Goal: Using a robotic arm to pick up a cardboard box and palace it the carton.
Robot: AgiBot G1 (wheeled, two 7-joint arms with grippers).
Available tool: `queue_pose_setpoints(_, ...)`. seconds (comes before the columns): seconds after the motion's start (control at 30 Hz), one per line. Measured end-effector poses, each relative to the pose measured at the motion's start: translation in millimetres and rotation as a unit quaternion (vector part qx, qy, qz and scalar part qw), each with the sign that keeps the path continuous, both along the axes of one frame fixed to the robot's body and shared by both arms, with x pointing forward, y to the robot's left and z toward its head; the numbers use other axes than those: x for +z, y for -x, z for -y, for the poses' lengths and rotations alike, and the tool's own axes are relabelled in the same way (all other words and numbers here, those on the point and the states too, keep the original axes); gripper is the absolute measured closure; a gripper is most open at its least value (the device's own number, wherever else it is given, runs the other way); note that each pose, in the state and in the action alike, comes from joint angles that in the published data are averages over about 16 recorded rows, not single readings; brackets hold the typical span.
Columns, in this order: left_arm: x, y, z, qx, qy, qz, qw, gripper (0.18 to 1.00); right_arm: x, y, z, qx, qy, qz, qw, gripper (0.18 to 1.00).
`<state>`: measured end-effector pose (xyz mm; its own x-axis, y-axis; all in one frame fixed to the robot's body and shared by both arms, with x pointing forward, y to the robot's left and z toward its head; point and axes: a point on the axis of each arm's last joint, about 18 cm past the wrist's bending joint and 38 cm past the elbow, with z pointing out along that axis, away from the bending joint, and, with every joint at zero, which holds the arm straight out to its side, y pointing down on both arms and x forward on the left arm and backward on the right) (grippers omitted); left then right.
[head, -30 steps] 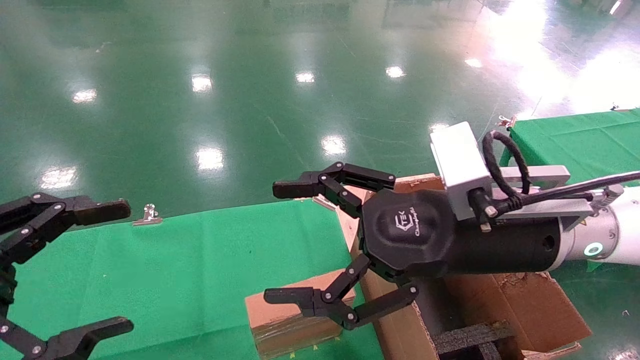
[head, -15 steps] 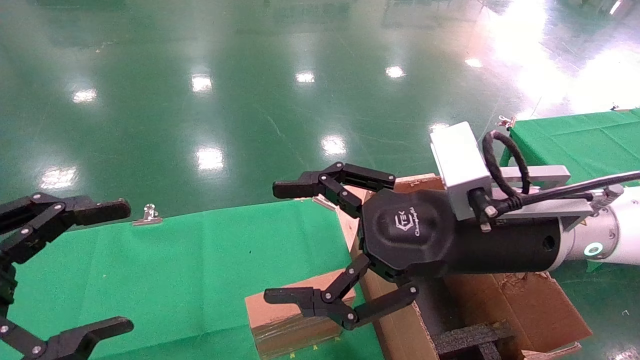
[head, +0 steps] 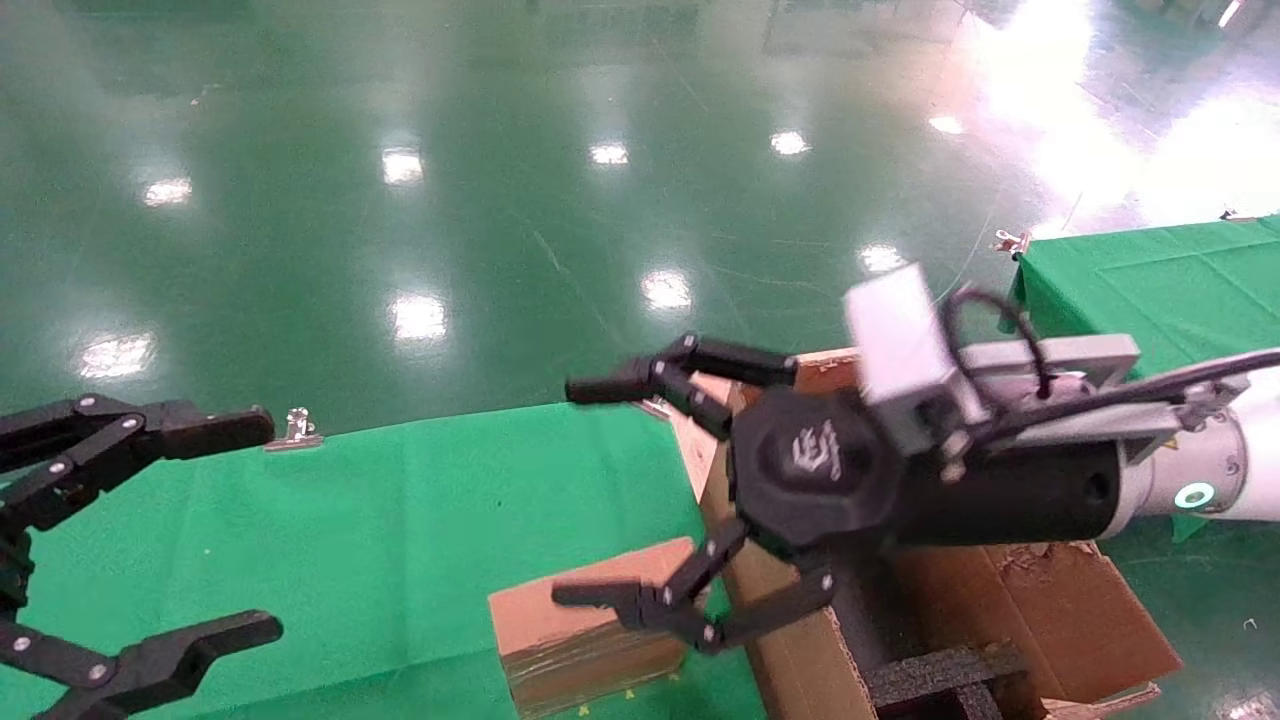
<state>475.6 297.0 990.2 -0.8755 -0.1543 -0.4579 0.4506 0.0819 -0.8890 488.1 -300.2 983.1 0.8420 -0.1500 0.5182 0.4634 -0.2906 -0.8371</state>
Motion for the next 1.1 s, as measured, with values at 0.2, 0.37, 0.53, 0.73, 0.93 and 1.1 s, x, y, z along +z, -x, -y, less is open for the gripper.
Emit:
queue_pose_setpoints(0.2, 0, 0, 0, 0.0, 0.0, 0.0, 1.0, 0.374, -11, -19, -5, -0.025, 0.084, 0.005, 0.996, 0.178)
queue_pose_setpoints(0.37, 0, 0, 0, 0.0, 0.0, 0.0, 1.0, 0.484, -22, -39, -11, -0.038, 0.145, 0.006, 0.989, 0.178)
queue_pose_setpoints(0.53, 0, 0, 0, 0.0, 0.0, 0.0, 1.0, 0.61, -33, -58, -18, -0.041, 0.193, 0.006, 0.98, 0.178)
queue_pose_setpoints(0.73, 0, 0, 0, 0.0, 0.0, 0.0, 1.0, 0.751, -44, -77, -28, -0.039, 0.24, 0.008, 0.97, 0.178)
queue_pose_setpoints(0.93, 0, 0, 0, 0.0, 0.0, 0.0, 1.0, 0.865, -49, -94, -37, -0.038, 0.293, 0.019, 0.955, 0.178)
queue_pose_setpoints(1.1, 0, 0, 0, 0.0, 0.0, 0.0, 1.0, 0.926, -50, -106, -44, -0.037, 0.342, 0.034, 0.938, 0.178)
